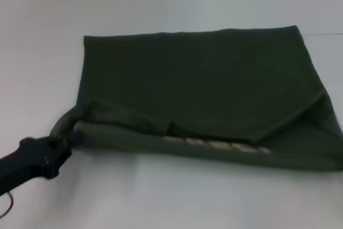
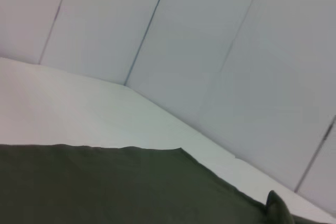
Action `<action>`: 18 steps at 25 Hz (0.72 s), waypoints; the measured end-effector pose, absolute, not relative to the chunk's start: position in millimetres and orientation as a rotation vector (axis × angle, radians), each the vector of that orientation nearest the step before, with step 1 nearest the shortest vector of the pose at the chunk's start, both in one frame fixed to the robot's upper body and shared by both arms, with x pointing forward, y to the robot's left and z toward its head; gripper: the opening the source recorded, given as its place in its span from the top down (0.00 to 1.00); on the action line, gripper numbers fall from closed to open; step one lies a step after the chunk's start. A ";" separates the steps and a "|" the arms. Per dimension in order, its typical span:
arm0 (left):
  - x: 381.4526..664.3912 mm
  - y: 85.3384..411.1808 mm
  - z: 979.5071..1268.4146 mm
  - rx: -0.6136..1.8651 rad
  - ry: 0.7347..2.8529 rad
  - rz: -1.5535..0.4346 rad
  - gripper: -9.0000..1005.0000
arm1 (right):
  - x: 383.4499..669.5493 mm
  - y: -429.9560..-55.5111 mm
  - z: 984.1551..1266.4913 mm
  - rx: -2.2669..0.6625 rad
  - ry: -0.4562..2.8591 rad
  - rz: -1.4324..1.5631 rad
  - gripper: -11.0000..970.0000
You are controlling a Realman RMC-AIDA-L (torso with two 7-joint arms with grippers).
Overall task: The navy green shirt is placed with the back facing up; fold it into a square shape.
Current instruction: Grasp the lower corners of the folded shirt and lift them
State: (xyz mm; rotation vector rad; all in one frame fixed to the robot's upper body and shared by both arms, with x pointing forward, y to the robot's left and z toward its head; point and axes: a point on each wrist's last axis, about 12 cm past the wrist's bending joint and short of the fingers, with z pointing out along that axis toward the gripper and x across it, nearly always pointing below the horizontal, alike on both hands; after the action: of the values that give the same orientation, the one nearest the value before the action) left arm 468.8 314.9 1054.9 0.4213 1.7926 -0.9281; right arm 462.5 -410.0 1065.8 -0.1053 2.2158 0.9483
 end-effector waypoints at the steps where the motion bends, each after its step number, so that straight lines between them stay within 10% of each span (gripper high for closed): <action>1: 464.3 316.6 1054.8 0.421 1.794 -0.944 0.98 | 456.6 -410.9 1065.6 -0.119 2.215 0.957 0.95; 18: 420.3 325.1 1055.8 0.503 1.857 -1.217 0.95 | 388.2 -420.2 1061.8 -0.283 2.211 1.056 0.95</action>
State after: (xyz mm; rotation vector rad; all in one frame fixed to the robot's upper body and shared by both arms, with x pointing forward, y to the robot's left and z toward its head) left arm 420.3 325.1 1055.8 0.5033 1.8568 -1.2168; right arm 388.2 -420.2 1061.8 -0.2832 2.2109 1.0562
